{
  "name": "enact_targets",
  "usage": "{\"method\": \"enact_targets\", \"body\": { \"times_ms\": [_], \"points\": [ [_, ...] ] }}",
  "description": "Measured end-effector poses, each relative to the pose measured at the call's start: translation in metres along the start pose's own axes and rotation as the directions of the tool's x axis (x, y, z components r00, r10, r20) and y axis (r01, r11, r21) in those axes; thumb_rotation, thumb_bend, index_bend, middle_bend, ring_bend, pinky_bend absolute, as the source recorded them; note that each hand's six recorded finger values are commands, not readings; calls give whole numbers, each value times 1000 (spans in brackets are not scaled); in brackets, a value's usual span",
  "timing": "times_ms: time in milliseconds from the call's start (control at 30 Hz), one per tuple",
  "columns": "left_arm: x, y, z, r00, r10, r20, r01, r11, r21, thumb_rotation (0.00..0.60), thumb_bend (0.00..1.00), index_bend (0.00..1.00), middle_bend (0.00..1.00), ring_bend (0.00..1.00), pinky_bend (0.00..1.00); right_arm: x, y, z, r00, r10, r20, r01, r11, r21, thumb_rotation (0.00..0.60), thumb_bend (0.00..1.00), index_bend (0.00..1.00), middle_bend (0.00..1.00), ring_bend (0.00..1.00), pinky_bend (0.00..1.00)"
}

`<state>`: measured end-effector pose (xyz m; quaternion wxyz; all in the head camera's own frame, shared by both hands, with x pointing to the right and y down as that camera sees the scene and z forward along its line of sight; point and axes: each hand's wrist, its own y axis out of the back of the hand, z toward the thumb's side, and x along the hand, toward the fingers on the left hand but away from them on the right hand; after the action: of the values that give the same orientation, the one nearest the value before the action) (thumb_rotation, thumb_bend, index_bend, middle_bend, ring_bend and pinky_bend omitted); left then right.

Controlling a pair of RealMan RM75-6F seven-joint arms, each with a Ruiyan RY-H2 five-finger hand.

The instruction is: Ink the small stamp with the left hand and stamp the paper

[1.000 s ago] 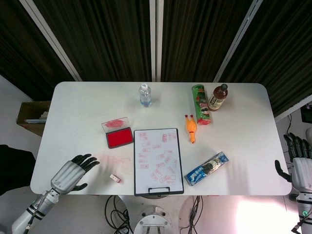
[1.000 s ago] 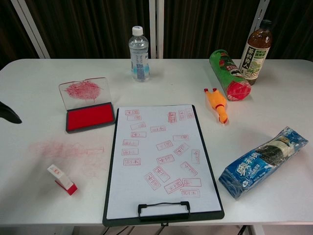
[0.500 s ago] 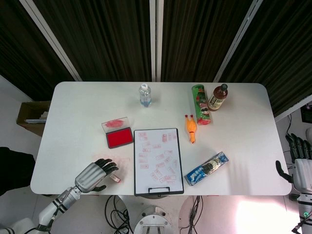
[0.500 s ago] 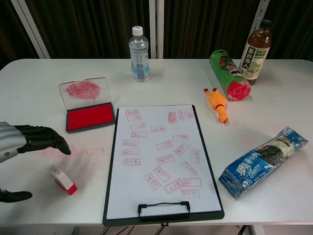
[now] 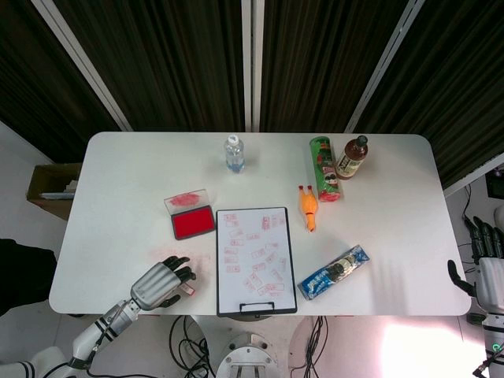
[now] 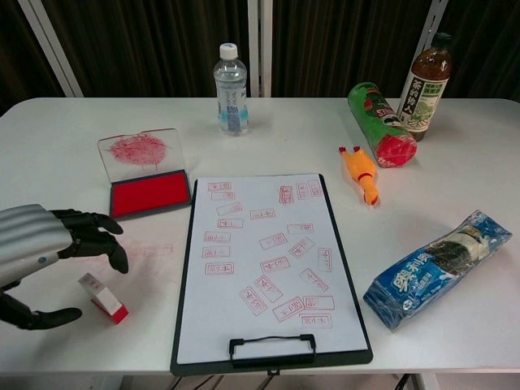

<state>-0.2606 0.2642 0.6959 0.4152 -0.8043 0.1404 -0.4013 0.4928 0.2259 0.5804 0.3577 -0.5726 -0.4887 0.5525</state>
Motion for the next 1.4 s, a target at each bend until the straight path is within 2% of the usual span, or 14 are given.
{"method": "enact_targets", "body": {
  "times_ms": [467, 1400],
  "points": [
    [0, 2, -2, 1000, -1, 3, 1, 1000, 25, 600, 287, 435, 445, 166, 266, 1, -4, -3, 1000, 26, 17, -26, 1000, 7, 600, 302, 0, 0, 0, 0],
    [8, 2, 4, 1000, 9, 26, -10, 1000, 26, 600, 295, 471, 491, 180, 278, 0, -6, -10, 999, 35, 37, -35, 999, 1, 600, 305, 0, 0, 0, 0]
  ]
}}
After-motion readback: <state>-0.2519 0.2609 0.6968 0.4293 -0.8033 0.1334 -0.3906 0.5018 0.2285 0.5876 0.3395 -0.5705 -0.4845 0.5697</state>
